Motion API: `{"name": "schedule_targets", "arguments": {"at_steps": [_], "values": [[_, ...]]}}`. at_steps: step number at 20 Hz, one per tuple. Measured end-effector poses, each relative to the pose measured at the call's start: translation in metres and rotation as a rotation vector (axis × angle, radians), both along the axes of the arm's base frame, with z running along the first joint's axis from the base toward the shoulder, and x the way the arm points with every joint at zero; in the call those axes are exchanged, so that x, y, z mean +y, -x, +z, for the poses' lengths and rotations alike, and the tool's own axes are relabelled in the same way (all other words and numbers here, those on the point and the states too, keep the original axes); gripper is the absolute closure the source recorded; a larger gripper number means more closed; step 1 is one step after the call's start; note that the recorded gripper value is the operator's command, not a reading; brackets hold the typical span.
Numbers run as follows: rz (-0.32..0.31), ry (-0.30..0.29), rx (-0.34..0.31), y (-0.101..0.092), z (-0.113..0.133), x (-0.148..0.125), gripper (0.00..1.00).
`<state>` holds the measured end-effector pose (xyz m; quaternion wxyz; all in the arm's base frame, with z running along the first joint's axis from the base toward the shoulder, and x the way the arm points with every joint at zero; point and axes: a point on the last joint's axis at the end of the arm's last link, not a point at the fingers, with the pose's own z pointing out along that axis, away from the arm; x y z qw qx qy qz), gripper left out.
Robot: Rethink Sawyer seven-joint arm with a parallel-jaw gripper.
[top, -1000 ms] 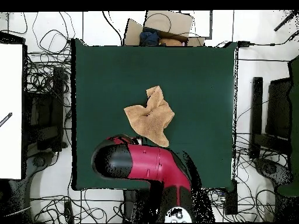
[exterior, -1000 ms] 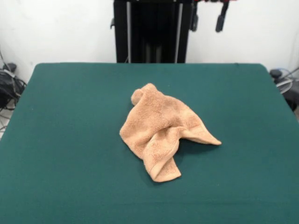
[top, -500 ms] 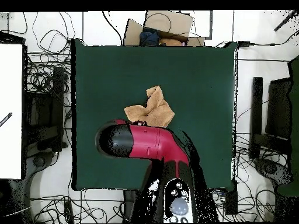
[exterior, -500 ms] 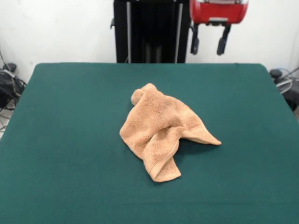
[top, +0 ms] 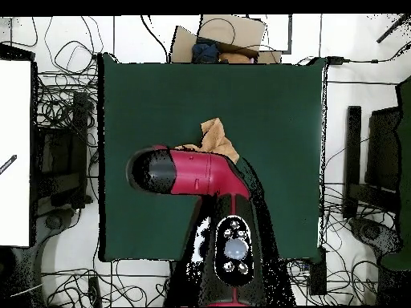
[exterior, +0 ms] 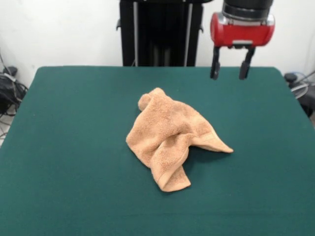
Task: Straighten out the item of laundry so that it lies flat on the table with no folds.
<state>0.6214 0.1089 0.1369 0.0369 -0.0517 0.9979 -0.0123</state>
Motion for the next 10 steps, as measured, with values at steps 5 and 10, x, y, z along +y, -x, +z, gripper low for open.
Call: {"name": "schedule_targets", "arguments": {"at_steps": [5,10], "values": [[0.001,0.002,-0.02,-0.026,-0.014,-0.002,0.0],[0.002,0.004,-0.034,-0.048,-0.029,-0.004,0.0]]}}
